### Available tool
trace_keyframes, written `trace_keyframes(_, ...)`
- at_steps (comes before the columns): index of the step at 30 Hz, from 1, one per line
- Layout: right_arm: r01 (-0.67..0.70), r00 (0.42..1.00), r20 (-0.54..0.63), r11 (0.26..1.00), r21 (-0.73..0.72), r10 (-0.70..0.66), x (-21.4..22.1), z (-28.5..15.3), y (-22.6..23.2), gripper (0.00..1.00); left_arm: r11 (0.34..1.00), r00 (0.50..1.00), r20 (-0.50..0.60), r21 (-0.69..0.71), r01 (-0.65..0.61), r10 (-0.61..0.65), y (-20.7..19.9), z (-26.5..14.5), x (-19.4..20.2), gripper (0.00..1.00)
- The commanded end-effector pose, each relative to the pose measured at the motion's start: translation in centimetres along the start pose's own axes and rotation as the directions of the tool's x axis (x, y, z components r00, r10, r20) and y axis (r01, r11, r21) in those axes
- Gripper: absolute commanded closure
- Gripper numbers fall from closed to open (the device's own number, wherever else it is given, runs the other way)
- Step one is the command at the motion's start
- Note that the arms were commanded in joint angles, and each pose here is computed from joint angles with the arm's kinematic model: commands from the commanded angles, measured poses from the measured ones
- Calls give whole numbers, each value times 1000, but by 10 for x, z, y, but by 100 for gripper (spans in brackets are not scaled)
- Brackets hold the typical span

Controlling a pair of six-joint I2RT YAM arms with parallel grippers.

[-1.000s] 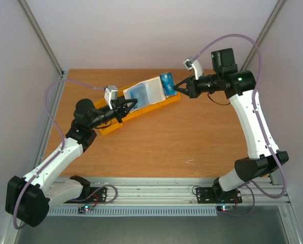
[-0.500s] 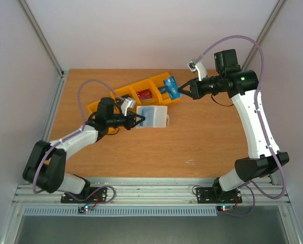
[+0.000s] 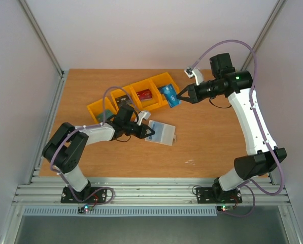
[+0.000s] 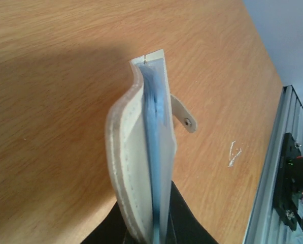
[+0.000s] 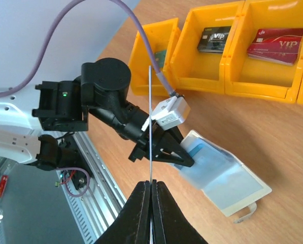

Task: Take the credit cards out of the card holder

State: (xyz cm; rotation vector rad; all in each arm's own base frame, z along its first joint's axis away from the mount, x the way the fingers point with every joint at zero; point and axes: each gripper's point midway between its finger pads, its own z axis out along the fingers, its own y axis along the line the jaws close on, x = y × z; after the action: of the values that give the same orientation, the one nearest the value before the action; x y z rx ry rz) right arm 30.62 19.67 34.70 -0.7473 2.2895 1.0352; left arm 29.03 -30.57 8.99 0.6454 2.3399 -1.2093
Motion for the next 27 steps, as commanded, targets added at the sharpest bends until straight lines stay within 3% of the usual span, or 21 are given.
trace_keyframes(1,8,1000,-10,1000,-29,-8,5,-2,7,99,999,999,28,-17,-38,38,4,9,-9,100)
trace_keyframes(5,9,1000,-17,1000,-25,-9,8,-3,7,99,996,999,-6,-78,-49,49,20,20,0,99)
trace_keyframes(7,5,1000,-22,1000,-25,-6,10,-2,7,99,991,999,-3,-126,-41,41,28,19,-2,94)
trace_keyframes(10,9,1000,-24,1000,-29,-9,10,-2,7,99,983,999,9,-179,-42,44,36,17,-4,61)
trace_keyframes(12,6,1000,-27,1000,-27,-7,10,-1,6,99,978,998,18,-205,-51,56,39,14,-6,49)
trace_keyframes(19,3,999,-49,1000,-7,-3,12,-2,5,99,960,984,80,-244,-134,157,25,-11,-19,41)
trace_keyframes(23,28,996,-84,1000,6,-28,15,-3,9,99,929,928,177,-237,-284,329,-15,-52,-33,38)
trace_keyframes(27,87,988,-125,996,-20,-89,23,4,25,99,859,797,321,-157,-488,511,-76,-100,-40,32)
